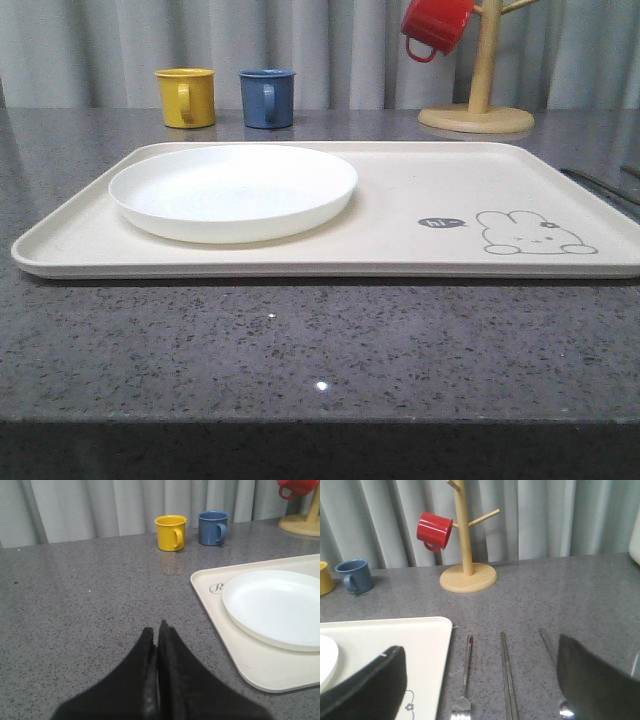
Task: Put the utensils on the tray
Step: 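Withdraw the left gripper from the plate, then lower the right gripper onto the steel fork and grasp it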
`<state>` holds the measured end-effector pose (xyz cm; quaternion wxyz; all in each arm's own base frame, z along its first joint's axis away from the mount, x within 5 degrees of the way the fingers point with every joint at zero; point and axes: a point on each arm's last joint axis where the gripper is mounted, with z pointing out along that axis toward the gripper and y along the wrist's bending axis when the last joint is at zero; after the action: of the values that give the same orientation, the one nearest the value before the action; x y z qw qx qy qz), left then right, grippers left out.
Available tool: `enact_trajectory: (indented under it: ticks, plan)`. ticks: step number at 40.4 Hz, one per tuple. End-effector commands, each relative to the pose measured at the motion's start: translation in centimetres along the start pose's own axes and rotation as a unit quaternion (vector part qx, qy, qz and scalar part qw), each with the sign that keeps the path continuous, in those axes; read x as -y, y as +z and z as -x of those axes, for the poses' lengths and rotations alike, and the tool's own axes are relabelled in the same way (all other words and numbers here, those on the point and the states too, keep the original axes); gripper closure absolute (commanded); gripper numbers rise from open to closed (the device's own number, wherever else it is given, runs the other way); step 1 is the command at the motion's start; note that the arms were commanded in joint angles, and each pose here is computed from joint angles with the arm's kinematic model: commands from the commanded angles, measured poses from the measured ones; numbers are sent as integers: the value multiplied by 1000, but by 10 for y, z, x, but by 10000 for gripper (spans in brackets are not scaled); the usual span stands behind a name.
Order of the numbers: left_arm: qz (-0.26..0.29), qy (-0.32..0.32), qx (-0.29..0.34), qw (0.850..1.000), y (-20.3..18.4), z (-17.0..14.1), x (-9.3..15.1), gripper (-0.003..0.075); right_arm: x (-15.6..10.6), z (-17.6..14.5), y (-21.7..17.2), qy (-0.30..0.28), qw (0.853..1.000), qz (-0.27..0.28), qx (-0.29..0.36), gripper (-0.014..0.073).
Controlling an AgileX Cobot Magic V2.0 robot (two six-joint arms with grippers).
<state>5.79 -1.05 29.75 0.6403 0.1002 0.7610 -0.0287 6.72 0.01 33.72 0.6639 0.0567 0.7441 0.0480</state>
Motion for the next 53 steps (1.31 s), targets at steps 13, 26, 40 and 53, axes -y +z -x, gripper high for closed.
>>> enact_trajectory:
  ticks: [13,26,40,53]
  plan:
    - [6,-4,49,999,-2,15,-1,738,-2,16,-1,-4,999,3,43,-37]
    - [6,-4,49,999,-2,15,-1,738,-3,24,46,-65,991,-8,-114,222]
    - [6,-4,49,999,-2,15,-1,738,-32,47,145,-81,941,37,-327,222]
    - [6,-4,49,999,-2,14,-1,738,-38,22,219,-77,911,21,-404,225]
